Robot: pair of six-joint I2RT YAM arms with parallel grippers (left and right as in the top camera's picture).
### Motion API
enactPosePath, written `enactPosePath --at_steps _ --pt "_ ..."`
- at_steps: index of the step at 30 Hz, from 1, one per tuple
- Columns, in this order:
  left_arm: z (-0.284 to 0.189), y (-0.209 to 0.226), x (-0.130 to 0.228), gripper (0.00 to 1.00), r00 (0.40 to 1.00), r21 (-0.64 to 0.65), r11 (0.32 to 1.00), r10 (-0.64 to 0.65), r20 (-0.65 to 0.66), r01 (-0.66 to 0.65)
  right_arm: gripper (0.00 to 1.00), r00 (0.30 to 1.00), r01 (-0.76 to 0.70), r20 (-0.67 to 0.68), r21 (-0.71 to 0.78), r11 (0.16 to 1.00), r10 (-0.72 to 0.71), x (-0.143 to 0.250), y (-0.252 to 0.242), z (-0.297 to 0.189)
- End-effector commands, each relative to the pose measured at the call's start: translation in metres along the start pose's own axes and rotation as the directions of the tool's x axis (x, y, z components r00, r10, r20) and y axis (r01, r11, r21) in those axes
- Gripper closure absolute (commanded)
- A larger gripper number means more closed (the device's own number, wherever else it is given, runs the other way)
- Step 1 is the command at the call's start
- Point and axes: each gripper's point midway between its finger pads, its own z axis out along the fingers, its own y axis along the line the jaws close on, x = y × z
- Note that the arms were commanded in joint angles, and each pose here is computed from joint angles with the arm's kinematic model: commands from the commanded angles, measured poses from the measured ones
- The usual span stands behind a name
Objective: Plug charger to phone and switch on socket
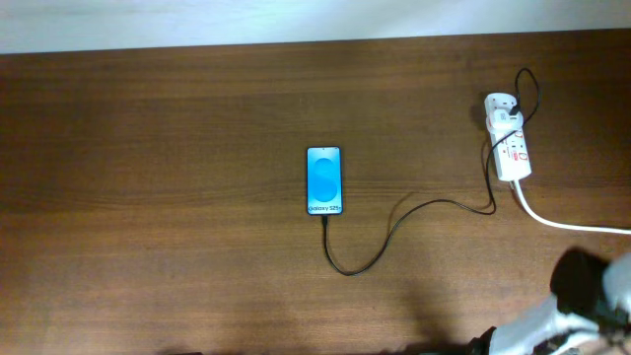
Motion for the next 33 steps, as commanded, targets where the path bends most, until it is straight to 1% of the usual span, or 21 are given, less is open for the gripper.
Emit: enactPosePath --at_steps 1,2,3,5,7,9,11,12,13,15,16,17,20,21,24,26,27,28,31,33 --pt "-0.001 0.001 0.000 0.01 1.000 -0.006 1.000 0.007 0.004 -0.007 0.96 0.996 0.086 0.062 -0.310 0.947 -0.070 -0.004 0.073 -0.056" --pt "-0.001 0.001 0.000 0.01 1.000 -0.007 1.000 0.007 0.004 -0.007 0.96 0.991 0.123 0.103 -0.367 0.922 -0.090 -0.006 0.089 -0.080" --pt "-0.001 0.001 0.000 0.01 1.000 -0.007 1.000 0.007 0.004 -0.007 0.96 0.989 0.132 0.113 -0.385 0.913 -0.096 -0.005 0.093 -0.090" --pt "-0.001 0.001 0.000 0.01 1.000 -0.007 1.000 0.007 0.004 -0.007 0.94 0.990 0.136 0.088 -0.439 0.888 -0.109 0.000 0.100 -0.098" --pt "-0.001 0.001 0.000 0.01 1.000 -0.007 1.000 0.007 0.004 -0.007 0.87 0.991 0.136 0.078 -0.454 0.880 -0.113 0.002 0.102 -0.098" --pt "-0.001 0.001 0.000 0.01 1.000 -0.007 1.000 0.007 0.004 -0.007 0.83 0.990 0.141 0.085 -0.457 0.878 -0.114 0.002 0.103 -0.103" --pt "-0.001 0.002 -0.001 0.01 1.000 -0.011 1.000 0.006 0.008 -0.006 0.81 0.989 0.147 0.095 -0.460 0.876 -0.117 0.003 0.104 -0.109" --pt "0.001 0.002 -0.011 0.01 0.999 -0.021 1.000 -0.003 0.048 0.004 0.81 0.989 0.147 0.094 -0.460 0.876 -0.117 0.004 0.104 -0.111" --pt "0.003 0.000 -0.015 0.01 0.998 -0.017 1.000 -0.007 0.060 0.008 0.80 0.989 0.143 0.089 -0.458 0.877 -0.115 0.005 0.104 -0.112" --pt "0.015 -0.002 -0.010 0.01 1.000 -0.022 1.000 0.002 0.029 -0.001 0.79 0.990 0.140 0.084 -0.456 0.879 -0.114 0.006 0.103 -0.112" --pt "0.025 -0.008 -0.007 0.01 1.000 -0.009 1.000 0.006 0.009 -0.006 0.77 0.990 0.141 0.085 -0.457 0.878 -0.115 0.006 0.103 -0.112" --pt "0.048 -0.024 -0.009 0.01 1.000 0.041 0.999 0.005 0.002 -0.005 0.75 0.990 0.142 0.087 -0.457 0.878 -0.115 0.006 0.104 -0.113" --pt "0.093 -0.045 -0.011 0.01 1.000 0.088 0.996 0.000 0.009 -0.001 0.75 0.989 0.143 0.088 -0.457 0.878 -0.115 0.006 0.104 -0.115" --pt "0.118 -0.053 -0.008 0.01 1.000 0.100 0.995 -0.001 0.010 0.000 0.74 0.990 0.139 0.083 -0.456 0.879 -0.114 0.007 0.103 -0.114" --pt "0.176 -0.077 0.021 0.01 1.000 0.181 0.983 0.006 -0.029 -0.001 0.74 0.990 0.139 0.083 -0.456 0.879 -0.114 0.007 0.103 -0.114" --pt "0.204 -0.086 0.037 0.01 1.000 0.220 0.976 0.005 -0.028 0.001 0.73 0.991 0.135 0.077 -0.453 0.881 -0.113 0.009 0.102 -0.114" --pt "0.231 -0.089 0.057 0.01 1.000 0.227 0.974 0.004 -0.024 0.002 0.73 0.992 0.129 0.068 -0.450 0.884 -0.111 0.010 0.101 -0.113" --pt "0.246 -0.089 0.071 0.01 1.000 0.229 0.973 0.003 -0.024 0.002 0.73 0.992 0.129 0.067 -0.450 0.884 -0.111 0.011 0.101 -0.113" --pt "0.278 -0.095 0.107 0.01 1.000 0.277 0.961 -0.001 -0.006 0.003 0.73 0.992 0.129 0.067 -0.450 0.884 -0.111 0.011 0.101 -0.114" --pt "0.291 -0.093 0.127 0.01 1.000 0.287 0.958 -0.004 0.006 0.003 0.73 0.992 0.129 0.067 -0.450 0.884 -0.111 0.011 0.101 -0.114"
